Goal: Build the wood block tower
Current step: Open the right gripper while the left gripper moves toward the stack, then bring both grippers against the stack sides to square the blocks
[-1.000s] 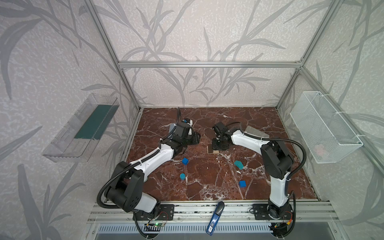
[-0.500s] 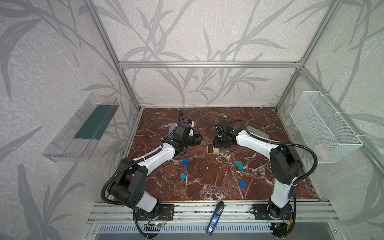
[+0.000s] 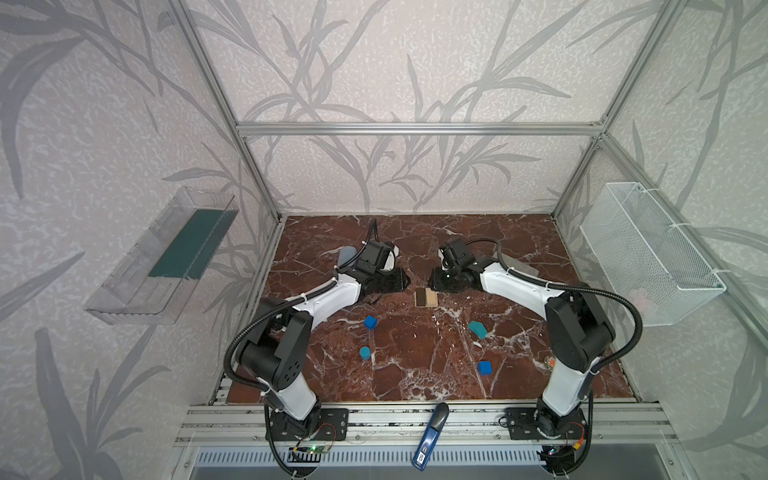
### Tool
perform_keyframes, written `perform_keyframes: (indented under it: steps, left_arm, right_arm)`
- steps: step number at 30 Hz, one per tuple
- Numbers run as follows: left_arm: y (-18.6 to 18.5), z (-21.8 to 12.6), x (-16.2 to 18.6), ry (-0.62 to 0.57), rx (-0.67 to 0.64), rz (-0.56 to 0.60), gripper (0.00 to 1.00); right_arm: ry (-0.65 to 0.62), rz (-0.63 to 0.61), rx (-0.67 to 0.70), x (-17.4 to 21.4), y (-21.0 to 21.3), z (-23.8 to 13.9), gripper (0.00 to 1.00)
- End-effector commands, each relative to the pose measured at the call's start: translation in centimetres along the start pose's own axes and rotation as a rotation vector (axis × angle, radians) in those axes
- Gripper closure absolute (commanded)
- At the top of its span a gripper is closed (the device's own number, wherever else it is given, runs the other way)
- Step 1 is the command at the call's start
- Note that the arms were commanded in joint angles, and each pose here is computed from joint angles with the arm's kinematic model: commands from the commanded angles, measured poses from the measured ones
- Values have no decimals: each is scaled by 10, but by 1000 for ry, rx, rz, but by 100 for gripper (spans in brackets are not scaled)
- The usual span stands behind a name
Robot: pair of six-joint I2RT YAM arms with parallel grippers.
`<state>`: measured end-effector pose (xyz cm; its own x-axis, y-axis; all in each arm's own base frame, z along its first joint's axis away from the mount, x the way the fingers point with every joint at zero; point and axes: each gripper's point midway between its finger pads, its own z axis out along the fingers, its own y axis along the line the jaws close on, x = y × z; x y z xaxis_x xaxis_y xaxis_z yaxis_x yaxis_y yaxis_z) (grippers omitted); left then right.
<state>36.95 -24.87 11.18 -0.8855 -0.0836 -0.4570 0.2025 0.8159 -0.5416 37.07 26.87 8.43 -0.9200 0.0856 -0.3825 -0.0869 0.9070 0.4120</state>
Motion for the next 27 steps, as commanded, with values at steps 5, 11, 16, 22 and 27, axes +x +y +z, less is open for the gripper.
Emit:
perform_keyframes:
  steps: [5, 11, 16, 22, 27]
  left_arm:
    - [4, 10, 18, 129, -71, 24, 75]
    - [4, 21, 21, 156, -100, 29, 76]
    - [5, 27, 22, 164, -109, 12, 78]
    - [2, 35, 23, 179, -90, 2, 76]
    - [-1, 40, 24, 186, -80, -1, 70]
  right_arm:
    - [-28, 15, -95, 2, 2, -2, 61]
    - [-15, 25, -126, 8, -2, 5, 64]
    - [-10, 30, -132, 10, -4, 9, 64]
    - [-12, 32, -132, 10, -5, 9, 63]
    - [-2, 64, -132, 11, -7, 11, 63]
